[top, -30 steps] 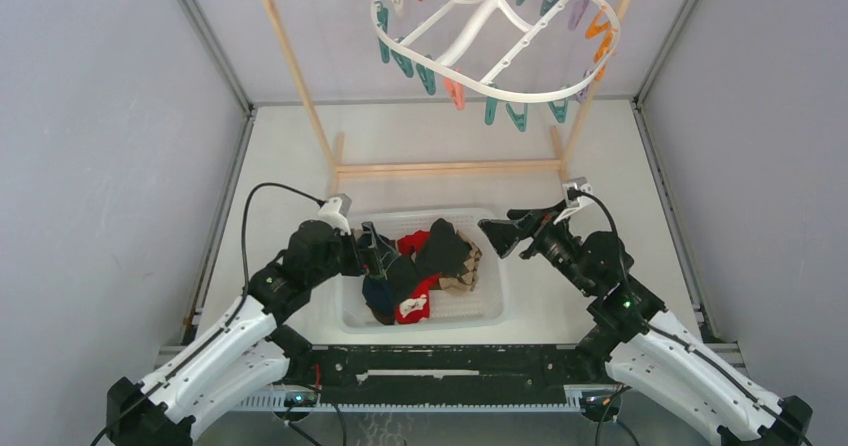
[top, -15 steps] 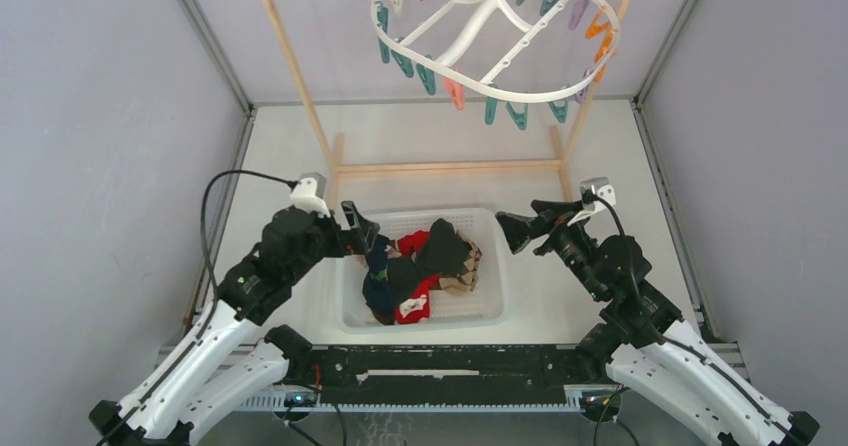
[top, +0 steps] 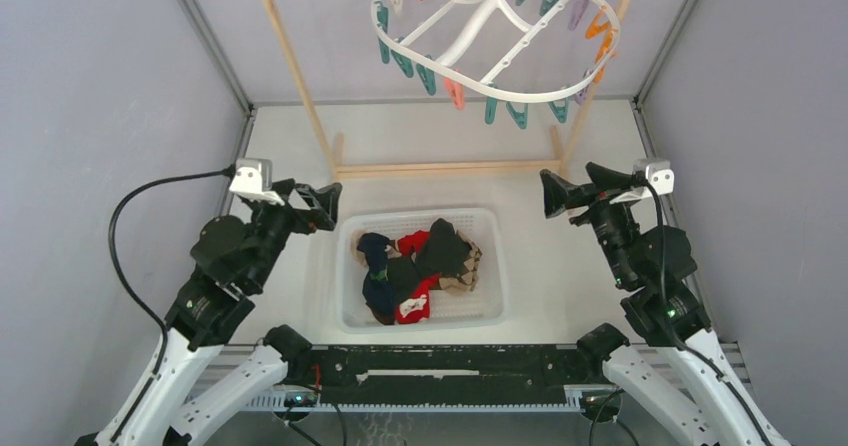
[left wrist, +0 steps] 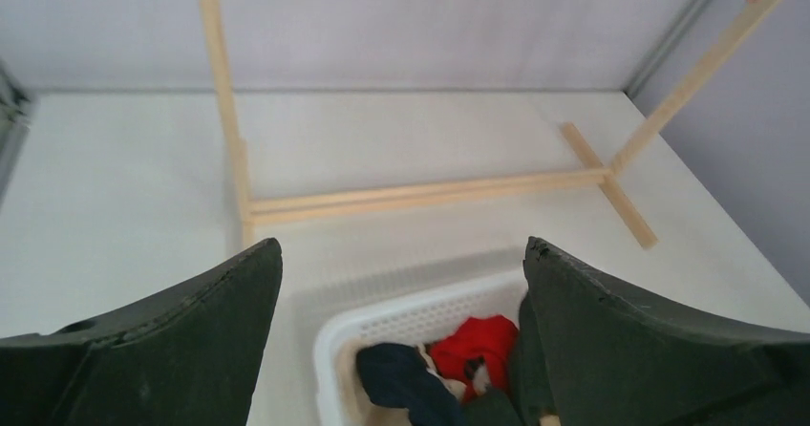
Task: Remove the socks clipped to the hanger
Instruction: Reset both arms
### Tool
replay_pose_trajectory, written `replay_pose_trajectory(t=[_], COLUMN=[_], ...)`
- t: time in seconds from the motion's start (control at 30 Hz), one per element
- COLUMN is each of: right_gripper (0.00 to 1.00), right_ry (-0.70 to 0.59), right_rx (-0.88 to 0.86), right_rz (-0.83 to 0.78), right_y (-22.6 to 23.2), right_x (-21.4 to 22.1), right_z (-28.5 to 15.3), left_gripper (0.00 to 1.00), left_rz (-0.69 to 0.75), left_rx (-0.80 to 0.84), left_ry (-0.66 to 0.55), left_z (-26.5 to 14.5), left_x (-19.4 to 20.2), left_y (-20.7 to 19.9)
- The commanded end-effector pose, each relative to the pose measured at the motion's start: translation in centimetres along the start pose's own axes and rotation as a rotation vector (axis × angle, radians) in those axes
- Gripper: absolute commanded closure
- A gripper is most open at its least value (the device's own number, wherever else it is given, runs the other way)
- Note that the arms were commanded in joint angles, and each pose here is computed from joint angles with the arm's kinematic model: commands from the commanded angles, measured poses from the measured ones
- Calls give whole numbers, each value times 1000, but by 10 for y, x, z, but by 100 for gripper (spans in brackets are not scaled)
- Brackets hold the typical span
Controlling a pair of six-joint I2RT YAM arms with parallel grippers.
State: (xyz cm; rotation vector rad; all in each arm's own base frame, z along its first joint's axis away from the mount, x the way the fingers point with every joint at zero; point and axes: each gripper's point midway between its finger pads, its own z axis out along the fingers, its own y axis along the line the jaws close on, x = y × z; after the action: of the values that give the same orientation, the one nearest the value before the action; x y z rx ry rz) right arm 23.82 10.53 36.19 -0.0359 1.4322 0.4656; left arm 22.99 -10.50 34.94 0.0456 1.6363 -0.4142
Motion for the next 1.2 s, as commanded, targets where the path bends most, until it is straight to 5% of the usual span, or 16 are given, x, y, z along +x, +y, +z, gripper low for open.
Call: replay_pose_trajectory(t=[0.0, 0.37, 1.17], right_gripper=[0, 0, 0], right_ry=[-52, 20, -12], right_rx=[95, 180, 242], right_rz=[-119, -33, 97], right_y=[-25, -75, -92], right_x=[-21, 11, 34], right_z=[4, 8, 16], left_gripper=[0, 0, 0], left_rz=[123, 162, 165], left_rx=[-100, -308, -293], left_ry=[-221, -242, -183], left_z=[-17, -12, 7], left_x=[-41, -12, 42], left_y=[27, 78, 86])
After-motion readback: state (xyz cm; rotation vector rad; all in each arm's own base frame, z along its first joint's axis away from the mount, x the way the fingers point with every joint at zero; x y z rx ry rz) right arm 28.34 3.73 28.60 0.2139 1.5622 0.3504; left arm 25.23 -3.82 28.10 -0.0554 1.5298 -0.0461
